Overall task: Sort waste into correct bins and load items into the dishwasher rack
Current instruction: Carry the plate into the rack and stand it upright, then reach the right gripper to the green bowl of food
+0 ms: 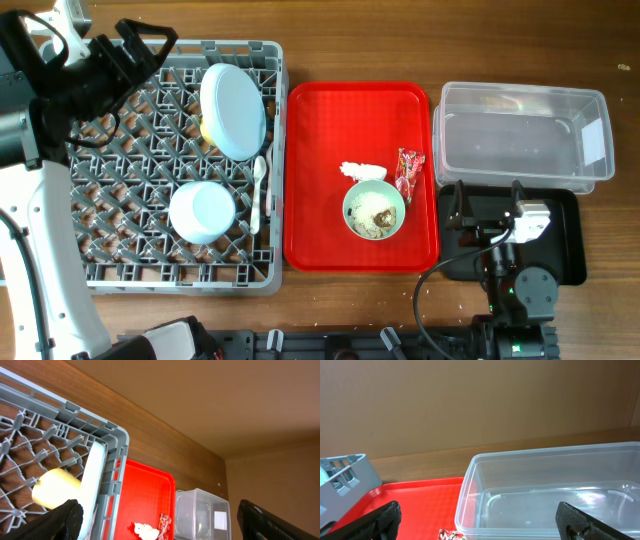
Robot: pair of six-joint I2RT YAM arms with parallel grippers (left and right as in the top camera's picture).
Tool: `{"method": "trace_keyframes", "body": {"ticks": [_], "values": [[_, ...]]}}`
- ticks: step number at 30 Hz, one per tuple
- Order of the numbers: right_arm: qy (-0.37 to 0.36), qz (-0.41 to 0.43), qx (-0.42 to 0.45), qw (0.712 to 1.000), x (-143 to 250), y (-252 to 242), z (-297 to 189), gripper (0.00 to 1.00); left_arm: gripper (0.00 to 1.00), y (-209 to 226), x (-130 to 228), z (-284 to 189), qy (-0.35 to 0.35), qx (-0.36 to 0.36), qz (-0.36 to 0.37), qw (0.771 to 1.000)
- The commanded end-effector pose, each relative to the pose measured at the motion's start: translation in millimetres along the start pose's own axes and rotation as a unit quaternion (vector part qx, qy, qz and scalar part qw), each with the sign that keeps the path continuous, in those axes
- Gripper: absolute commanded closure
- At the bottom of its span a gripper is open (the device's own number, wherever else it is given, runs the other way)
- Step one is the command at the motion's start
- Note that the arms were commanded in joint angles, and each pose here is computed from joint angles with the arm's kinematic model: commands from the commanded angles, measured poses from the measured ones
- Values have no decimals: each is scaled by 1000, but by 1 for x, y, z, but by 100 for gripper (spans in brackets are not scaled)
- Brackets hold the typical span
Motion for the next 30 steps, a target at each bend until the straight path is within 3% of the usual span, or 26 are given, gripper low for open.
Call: {"method": "trace_keyframes", "body": {"ticks": [1,5,8,11,13,18,21,24,30], "values": [[-3,15,-8,1000,-1,2,0,0,0,1,-2,0,-1,-1,-1,1000],[-8,132,-54,990,-8,15,-1,0,0,1,-2,0,-1,-1,-1,1000],[25,135,-110,984,-26,36,-11,0,0,1,-2,0,-1,-1,-1,1000],[61,137,-150,977,-67,57,-23,0,0,1,-2,0,-1,-1,-1,1000],[108,131,-176,970,-91,71,-28,0,0,1,-2,0,-1,-1,-1,1000],[322,86,-216,918,-126,97,-27,0,0,1,-2,0,-1,-1,-1,1000],[425,115,-146,886,-116,85,-4,0,0,1,-2,0,-1,-1,-1,1000],[472,170,-104,859,-92,80,21,0,0,1,-2,0,-1,-1,-1,1000],[488,111,-128,856,-74,114,37,0,0,1,-2,0,-1,-1,-1,1000]]}}
Point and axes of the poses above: each gripper's point midway between its finger pads, its own z axis out along the fingers, its own y axis along the line the jaws close on, x = y × z, the point moved 3 cm from there along -z, back along the fingers, and after that the axes turned 1 degree about z, right-handed, at the moved point
